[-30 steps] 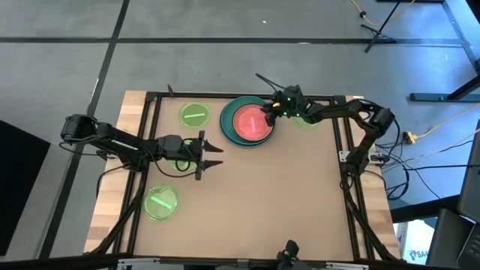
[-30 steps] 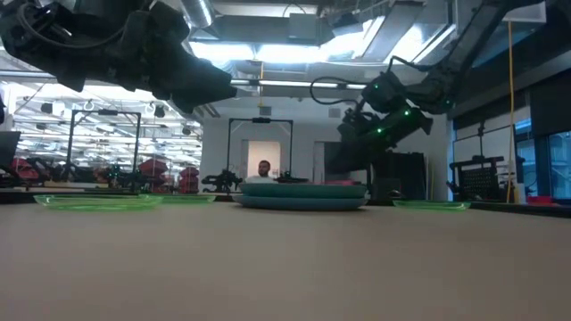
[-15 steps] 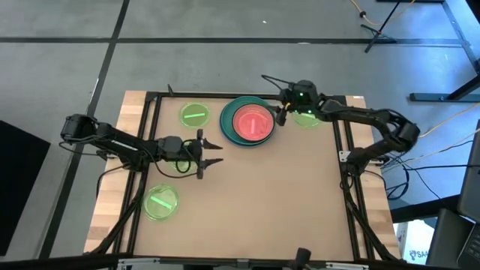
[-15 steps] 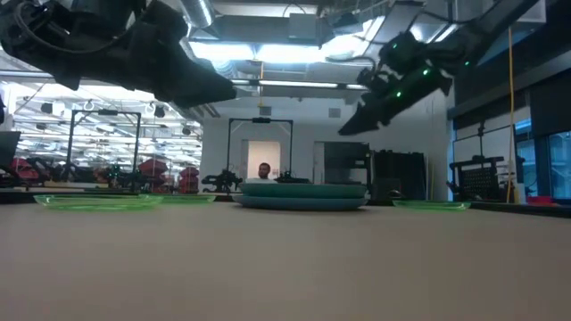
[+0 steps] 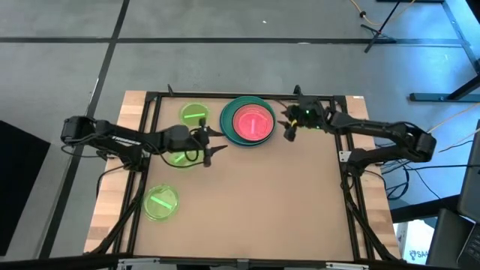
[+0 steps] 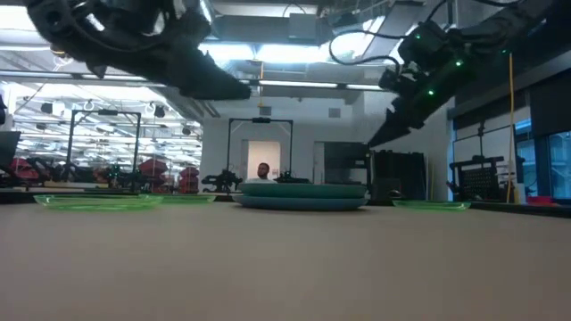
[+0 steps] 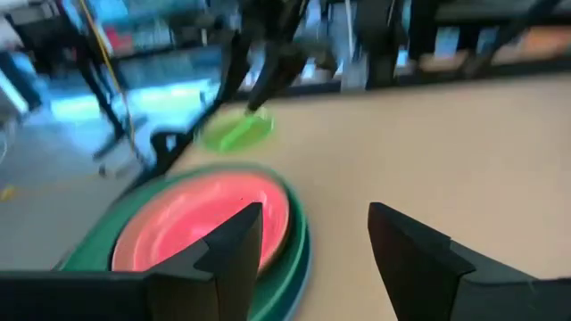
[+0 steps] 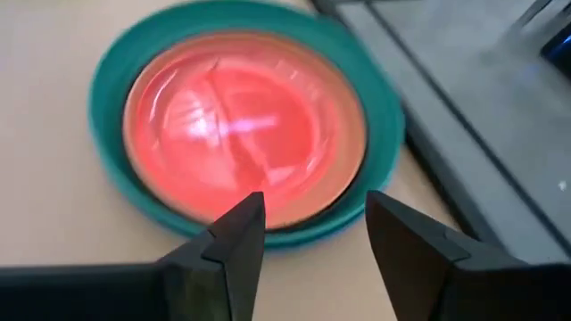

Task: Stack plastic plates
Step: Stack the green transparent plate on top of the pink transparent plate

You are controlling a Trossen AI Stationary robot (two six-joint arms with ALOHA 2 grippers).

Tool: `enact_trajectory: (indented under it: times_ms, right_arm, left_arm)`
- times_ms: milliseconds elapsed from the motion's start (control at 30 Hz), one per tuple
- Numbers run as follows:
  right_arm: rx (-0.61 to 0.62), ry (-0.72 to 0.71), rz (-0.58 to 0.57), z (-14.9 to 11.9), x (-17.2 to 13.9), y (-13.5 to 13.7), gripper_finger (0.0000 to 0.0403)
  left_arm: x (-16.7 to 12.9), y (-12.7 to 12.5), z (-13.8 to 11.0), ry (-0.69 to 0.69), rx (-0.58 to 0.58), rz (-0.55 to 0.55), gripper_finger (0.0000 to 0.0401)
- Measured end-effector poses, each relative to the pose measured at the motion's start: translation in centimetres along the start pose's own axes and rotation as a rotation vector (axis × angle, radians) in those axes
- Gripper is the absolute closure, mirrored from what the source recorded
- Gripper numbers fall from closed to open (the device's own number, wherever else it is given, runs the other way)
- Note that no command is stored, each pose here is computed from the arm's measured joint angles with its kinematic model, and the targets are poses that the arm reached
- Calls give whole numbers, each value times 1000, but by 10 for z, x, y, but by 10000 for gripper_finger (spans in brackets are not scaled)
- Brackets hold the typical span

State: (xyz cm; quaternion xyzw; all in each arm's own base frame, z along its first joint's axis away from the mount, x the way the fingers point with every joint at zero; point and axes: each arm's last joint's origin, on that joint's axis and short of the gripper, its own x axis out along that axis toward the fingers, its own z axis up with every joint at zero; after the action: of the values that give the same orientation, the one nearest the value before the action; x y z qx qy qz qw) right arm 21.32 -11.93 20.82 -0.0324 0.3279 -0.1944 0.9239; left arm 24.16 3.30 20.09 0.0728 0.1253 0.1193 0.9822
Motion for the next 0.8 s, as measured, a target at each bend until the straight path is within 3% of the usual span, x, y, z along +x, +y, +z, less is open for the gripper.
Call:
enact_trajectory:
  times_ms: [133, 233, 467, 633, 800]
  right_arm:
    - [-10, 93, -9, -11, -1, 11, 215]
    - [-9, 161, -17, -19, -1, 15, 215]
    - [-10, 211, -11, -35, 1, 18, 215]
    - [-10, 213, 17, -47, 4, 22, 215]
    - [-33, 215, 3, -56, 5, 23, 215]
  left_arm:
    - [4, 4, 2, 135, 20, -4, 202]
    - [2, 5, 3, 158, 21, -4, 202]
    - [-25, 8, 0, 97, 13, 6, 202]
    - [-50, 11, 0, -21, -37, 8, 202]
    - [-58, 9, -5, -41, -99, -69, 202]
